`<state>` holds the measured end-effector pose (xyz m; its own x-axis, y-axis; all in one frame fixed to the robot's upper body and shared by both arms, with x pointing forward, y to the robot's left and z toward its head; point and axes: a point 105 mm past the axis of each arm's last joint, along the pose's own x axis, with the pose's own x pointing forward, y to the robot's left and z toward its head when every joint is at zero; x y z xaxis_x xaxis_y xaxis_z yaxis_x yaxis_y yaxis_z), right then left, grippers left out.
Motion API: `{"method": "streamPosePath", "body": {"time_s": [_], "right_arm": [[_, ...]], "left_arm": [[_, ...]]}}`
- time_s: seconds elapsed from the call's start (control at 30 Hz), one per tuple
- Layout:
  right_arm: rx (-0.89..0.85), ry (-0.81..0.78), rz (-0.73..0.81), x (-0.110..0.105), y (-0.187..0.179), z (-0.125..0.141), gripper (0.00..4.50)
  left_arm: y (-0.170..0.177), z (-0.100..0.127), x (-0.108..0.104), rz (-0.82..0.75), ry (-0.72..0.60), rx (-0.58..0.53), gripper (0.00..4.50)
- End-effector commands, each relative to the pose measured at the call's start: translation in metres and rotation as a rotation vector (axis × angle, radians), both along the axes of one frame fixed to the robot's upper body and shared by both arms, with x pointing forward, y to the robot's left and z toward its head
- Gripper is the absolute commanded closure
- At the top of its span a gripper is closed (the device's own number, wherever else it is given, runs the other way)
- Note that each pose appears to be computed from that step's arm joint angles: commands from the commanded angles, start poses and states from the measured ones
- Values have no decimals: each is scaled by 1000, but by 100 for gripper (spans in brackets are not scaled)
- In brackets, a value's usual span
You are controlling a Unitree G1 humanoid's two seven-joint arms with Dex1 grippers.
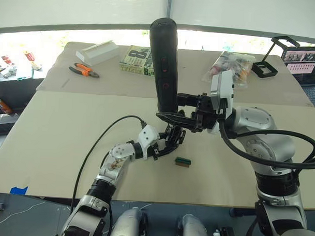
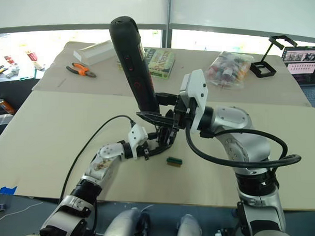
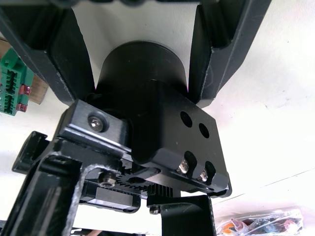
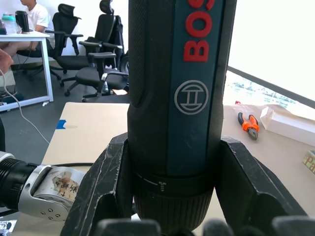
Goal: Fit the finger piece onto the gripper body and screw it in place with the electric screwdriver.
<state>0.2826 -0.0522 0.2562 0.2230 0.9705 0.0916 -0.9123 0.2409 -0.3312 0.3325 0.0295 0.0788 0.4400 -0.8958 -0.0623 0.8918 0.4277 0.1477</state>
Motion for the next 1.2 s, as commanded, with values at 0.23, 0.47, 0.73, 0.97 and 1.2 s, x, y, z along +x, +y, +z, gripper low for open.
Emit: {"method": "streamPosePath", "body": {"time_s": [0.23, 0.47, 0.73, 0.97, 1.2], "right_arm": [[23, -57, 7, -5, 0, 8, 259], [23, -52, 2, -5, 0, 6, 259], [27, -38, 8, -6, 1, 4, 259], [33, -31, 21, -8, 4, 5, 259], [34, -27, 27, -9, 6, 5, 259]], "left_arm": [[-4, -26, -10, -20, 95, 45, 222], [-4, -27, -11, -20, 97, 45, 222], [-4, -27, -11, -20, 98, 43, 222], [-4, -27, -12, -18, 101, 43, 222], [-4, -28, -11, -17, 103, 43, 222]]}}
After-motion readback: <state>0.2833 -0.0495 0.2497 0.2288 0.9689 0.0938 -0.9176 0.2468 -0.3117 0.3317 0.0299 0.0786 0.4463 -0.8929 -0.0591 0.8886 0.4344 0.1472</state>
